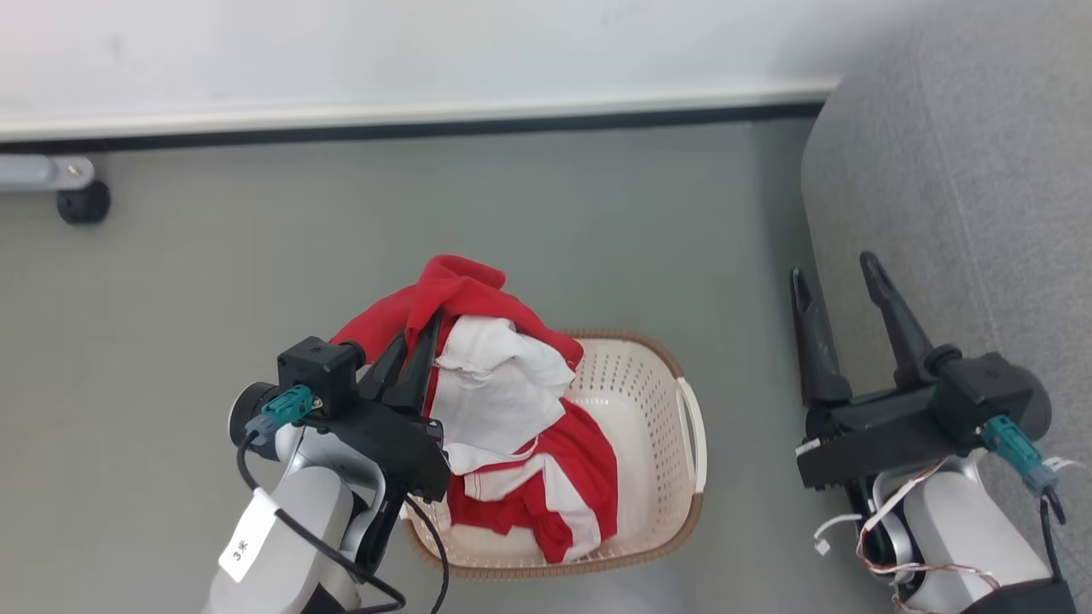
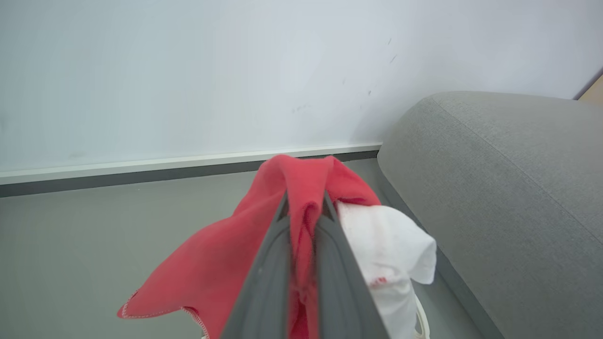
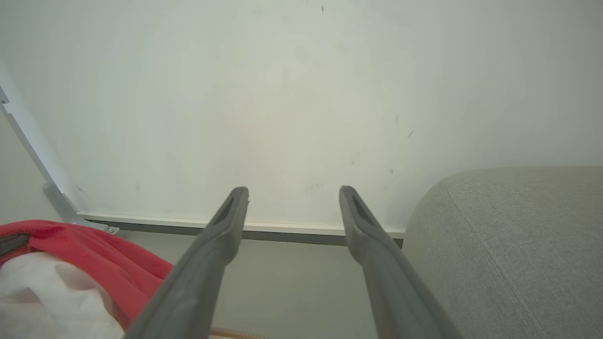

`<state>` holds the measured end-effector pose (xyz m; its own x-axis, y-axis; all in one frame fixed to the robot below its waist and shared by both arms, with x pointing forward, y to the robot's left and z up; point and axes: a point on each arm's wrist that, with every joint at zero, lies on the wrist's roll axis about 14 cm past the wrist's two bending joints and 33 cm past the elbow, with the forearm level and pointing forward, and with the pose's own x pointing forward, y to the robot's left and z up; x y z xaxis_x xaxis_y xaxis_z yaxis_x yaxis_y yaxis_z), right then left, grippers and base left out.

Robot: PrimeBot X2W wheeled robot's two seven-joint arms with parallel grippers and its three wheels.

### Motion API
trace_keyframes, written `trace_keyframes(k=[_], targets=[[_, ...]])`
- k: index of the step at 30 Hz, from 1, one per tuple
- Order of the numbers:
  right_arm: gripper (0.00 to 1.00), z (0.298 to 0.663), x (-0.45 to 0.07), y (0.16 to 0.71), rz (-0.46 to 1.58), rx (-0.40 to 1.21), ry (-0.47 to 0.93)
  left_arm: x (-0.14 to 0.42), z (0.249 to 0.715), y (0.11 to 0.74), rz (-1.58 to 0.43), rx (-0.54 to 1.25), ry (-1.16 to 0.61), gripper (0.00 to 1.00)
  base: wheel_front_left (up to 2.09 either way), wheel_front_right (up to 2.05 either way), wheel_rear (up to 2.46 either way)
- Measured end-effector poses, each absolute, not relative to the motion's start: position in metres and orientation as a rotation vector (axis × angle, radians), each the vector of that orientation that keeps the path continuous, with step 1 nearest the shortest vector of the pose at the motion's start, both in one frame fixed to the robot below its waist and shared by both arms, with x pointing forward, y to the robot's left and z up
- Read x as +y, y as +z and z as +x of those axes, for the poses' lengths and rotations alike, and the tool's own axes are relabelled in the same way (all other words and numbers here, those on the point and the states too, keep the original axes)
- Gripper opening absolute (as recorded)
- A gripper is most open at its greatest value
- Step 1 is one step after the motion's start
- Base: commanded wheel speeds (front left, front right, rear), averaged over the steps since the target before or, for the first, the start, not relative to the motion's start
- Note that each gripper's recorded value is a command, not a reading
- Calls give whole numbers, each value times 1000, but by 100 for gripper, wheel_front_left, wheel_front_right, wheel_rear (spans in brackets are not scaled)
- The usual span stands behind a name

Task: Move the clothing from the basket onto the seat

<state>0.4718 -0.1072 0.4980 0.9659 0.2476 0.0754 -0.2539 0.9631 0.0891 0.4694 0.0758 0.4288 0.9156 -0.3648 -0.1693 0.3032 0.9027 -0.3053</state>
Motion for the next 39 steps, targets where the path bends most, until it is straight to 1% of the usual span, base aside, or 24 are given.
trace_keyframes(k=[6,18,32,39], targets=[[100,457,-104,508,103,-76,268,78,467,465,-278,128,-350,0,0,0,0],[100,425,-106,522,113,-89,265,71,443,530,-270,-53,-387,0,0,0,0],[100,391,-105,531,135,-94,267,61,409,583,-250,-211,-426,0,0,0,0],[100,383,-105,534,145,-93,269,55,400,601,-252,-254,-454,0,0,0,0]])
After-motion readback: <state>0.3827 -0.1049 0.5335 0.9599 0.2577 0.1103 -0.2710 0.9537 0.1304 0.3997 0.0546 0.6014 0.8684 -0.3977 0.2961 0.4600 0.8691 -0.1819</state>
